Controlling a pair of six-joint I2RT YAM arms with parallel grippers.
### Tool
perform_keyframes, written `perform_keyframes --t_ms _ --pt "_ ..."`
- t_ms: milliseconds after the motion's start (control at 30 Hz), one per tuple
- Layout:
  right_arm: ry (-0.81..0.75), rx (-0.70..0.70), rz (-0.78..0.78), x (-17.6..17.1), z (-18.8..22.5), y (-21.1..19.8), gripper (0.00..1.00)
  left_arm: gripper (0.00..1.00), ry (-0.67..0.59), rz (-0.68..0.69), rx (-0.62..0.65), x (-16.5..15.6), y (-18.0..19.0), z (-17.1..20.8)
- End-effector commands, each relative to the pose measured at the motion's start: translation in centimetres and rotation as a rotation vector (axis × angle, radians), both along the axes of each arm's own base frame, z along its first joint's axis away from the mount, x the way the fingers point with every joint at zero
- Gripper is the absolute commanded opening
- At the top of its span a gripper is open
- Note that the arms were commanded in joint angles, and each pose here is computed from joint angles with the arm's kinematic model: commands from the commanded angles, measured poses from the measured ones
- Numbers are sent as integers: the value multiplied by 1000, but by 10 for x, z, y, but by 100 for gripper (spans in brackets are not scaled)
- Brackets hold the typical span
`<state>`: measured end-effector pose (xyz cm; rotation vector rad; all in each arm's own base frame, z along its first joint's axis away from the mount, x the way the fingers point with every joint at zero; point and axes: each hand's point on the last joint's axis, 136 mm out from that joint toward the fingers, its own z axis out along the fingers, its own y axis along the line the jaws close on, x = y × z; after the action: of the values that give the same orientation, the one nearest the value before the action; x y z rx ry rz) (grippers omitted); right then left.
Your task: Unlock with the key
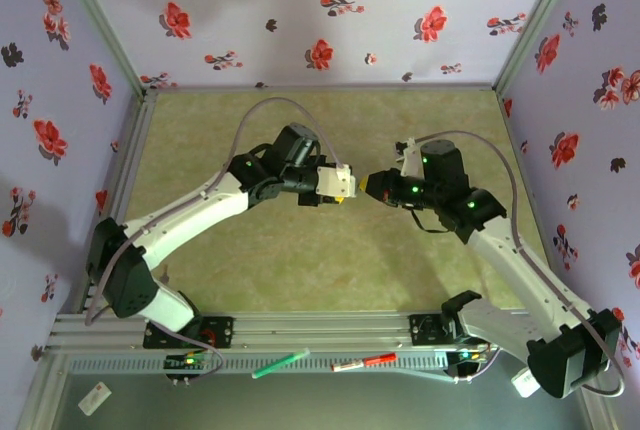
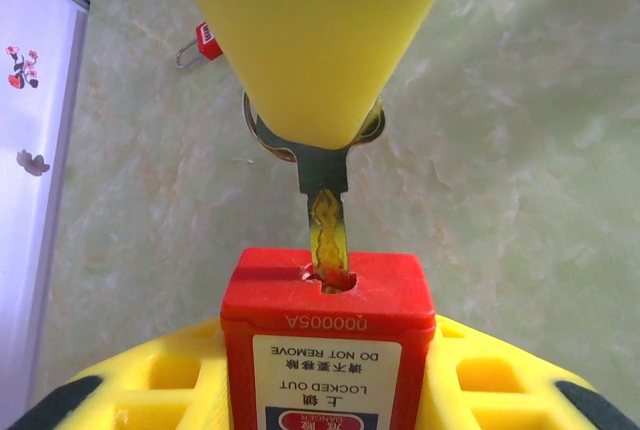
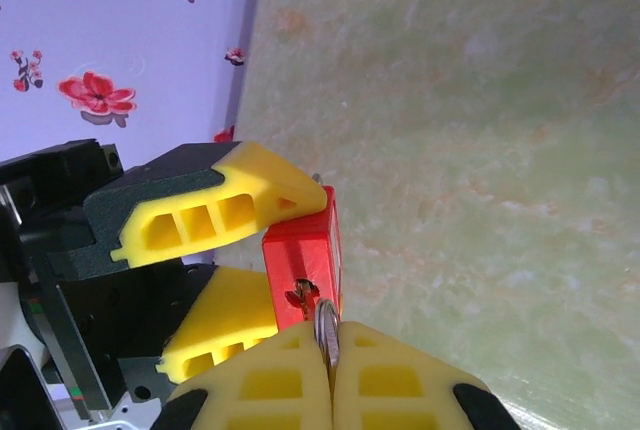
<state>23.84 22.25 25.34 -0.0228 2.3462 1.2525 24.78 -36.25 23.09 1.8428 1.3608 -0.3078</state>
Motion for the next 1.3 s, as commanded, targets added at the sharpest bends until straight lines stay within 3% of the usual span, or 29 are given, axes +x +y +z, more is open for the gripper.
perform_keyframes --t_ms 0,100,200,267,400,933,1133,1267 --pt "-44 -52 33 -3 -6 2 0 0 15 -69 -161 -11 -24 46" --pt "-50 -66 43 -3 -7 3 0 0 10 -73 -174 -13 -27 50" --pt "-16 -65 40 -1 -10 6 0 0 -81 -38 -174 -7 -33 49" --pt "5 -30 24 2 -11 9 0 0 -145 -15 -185 -4 -37 48" --pt "52 58 -1 6 -10 17 0 0 -154 -6 -231 -6 -41 55" --pt "-240 -194 172 -13 -22 5 0 0 130 -143 -303 -46 -45 80" --pt "-138 -127 159 -11 -23 15 0 0 54 -81 -360 -33 -46 85" --pt "-35 9 117 -6 -24 29 0 0 -8 -38 -477 -25 -47 103"
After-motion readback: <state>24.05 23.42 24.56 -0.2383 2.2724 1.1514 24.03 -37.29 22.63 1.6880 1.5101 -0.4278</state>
